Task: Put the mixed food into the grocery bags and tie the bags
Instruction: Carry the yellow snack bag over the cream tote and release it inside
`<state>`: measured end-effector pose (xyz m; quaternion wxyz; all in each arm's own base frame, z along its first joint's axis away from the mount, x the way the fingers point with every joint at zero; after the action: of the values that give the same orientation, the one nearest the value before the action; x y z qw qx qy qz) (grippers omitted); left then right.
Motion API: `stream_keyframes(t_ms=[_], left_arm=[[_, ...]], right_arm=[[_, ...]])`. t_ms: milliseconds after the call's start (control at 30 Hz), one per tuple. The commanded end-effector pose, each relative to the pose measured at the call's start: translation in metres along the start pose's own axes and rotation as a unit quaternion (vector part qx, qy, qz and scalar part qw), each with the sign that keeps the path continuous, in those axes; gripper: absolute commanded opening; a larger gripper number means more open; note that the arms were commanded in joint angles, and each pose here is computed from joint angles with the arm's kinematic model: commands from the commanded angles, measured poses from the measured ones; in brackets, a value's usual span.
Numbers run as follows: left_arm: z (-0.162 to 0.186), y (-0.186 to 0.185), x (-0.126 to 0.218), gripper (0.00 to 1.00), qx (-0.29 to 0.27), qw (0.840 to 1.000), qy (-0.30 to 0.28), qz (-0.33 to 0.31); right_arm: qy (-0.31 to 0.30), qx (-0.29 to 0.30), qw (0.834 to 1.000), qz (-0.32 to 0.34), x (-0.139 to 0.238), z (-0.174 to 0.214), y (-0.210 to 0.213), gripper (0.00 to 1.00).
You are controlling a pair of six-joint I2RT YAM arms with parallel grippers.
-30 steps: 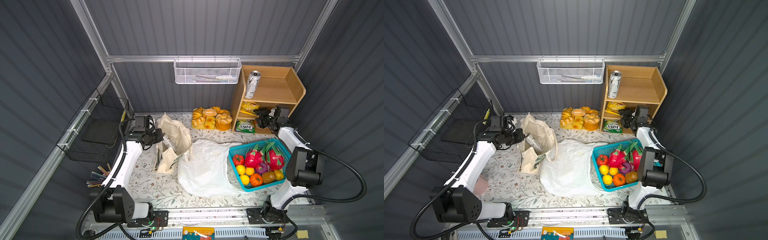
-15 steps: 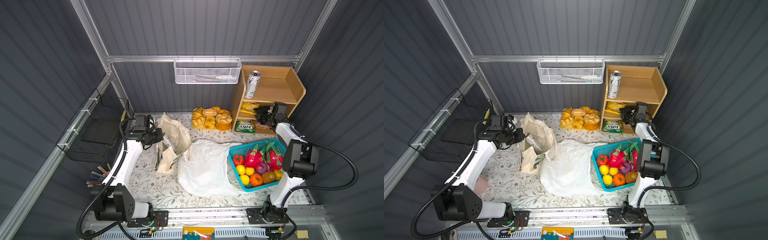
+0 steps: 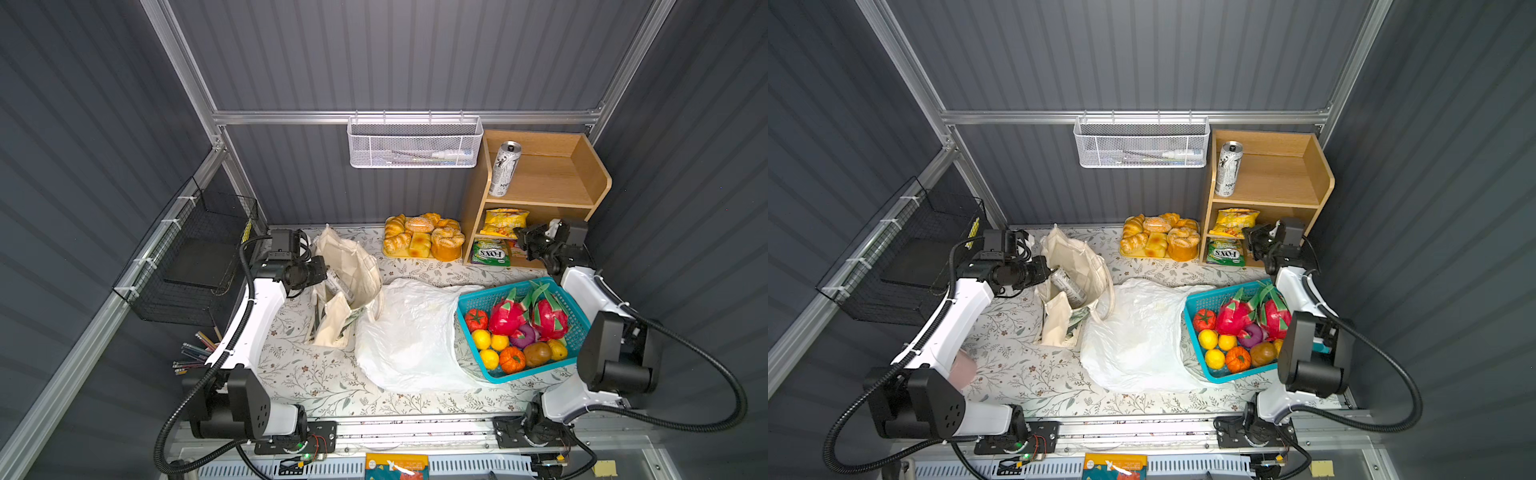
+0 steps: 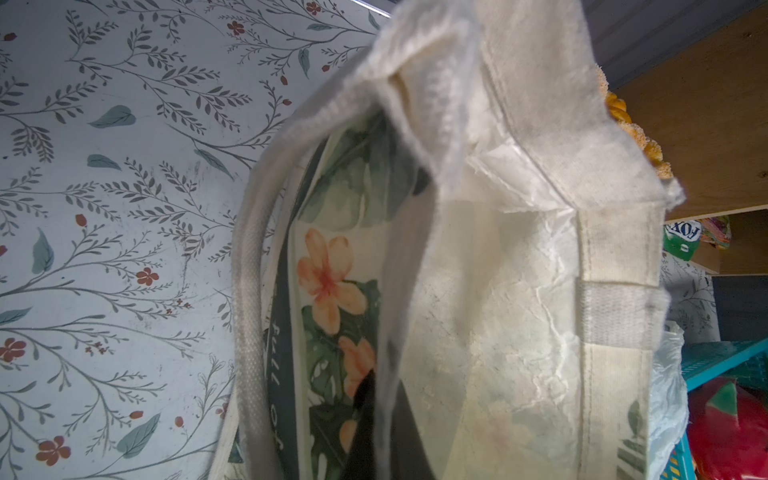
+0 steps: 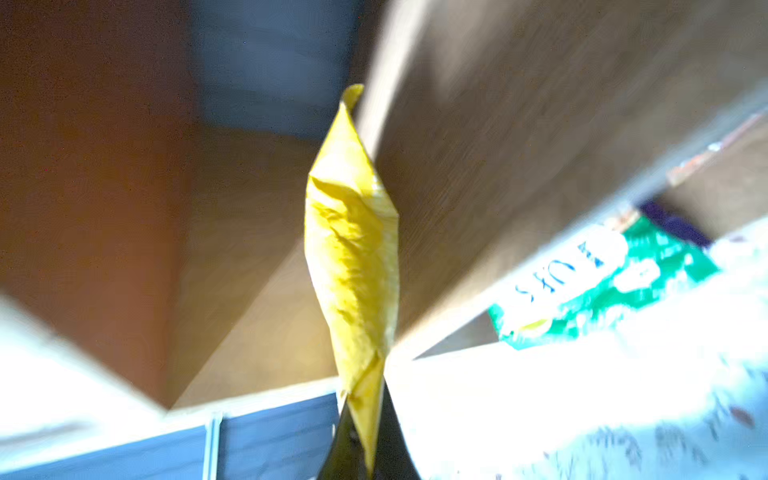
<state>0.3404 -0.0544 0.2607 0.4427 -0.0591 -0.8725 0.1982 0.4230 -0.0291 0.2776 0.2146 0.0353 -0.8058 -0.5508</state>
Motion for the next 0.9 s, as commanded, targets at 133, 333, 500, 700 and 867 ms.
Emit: stream_keyframes(t_ms=[133,333,500,700,867], left_arm=[[-0.007,-0.004,0.006,0.00,0.001,1.000,0.003,-0.001],[-0.007,-0.005,0.012,0.00,-0.009,1.000,0.002,-0.001],[-0.005,-0.004,0.011,0.00,-0.011,1.000,0.007,-0.004],[-0.006,-0.007,0.011,0.00,-0.011,1.000,0.010,0.005],[-0.008,-0.010,0.012,0.00,-0.011,1.000,0.010,0.012]], right_arm=[[0.024,0.075,0.996,-0.045,0.080,0.050,0.037,0.00],[0.088,0.159,0.979,-0.097,0.116,0.119,0.090,0.00],[0.191,0.218,0.947,-0.139,0.095,0.197,0.132,0.00],[0.276,0.254,0.913,-0.160,0.051,0.275,0.162,0.00],[0.324,0.269,0.896,-0.145,0.003,0.332,0.170,0.00]])
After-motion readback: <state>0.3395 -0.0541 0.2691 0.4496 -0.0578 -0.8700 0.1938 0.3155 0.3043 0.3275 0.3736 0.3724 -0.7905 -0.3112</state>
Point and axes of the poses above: each gripper's point midway between its finger pads, its own x axis back along the fingers, its own y axis along the line the jaws close on, z = x × y, the point moved 6 cm from there along x, back along the fingers, and after that the axes turned 4 degrees about x, right-handed, at the moved point
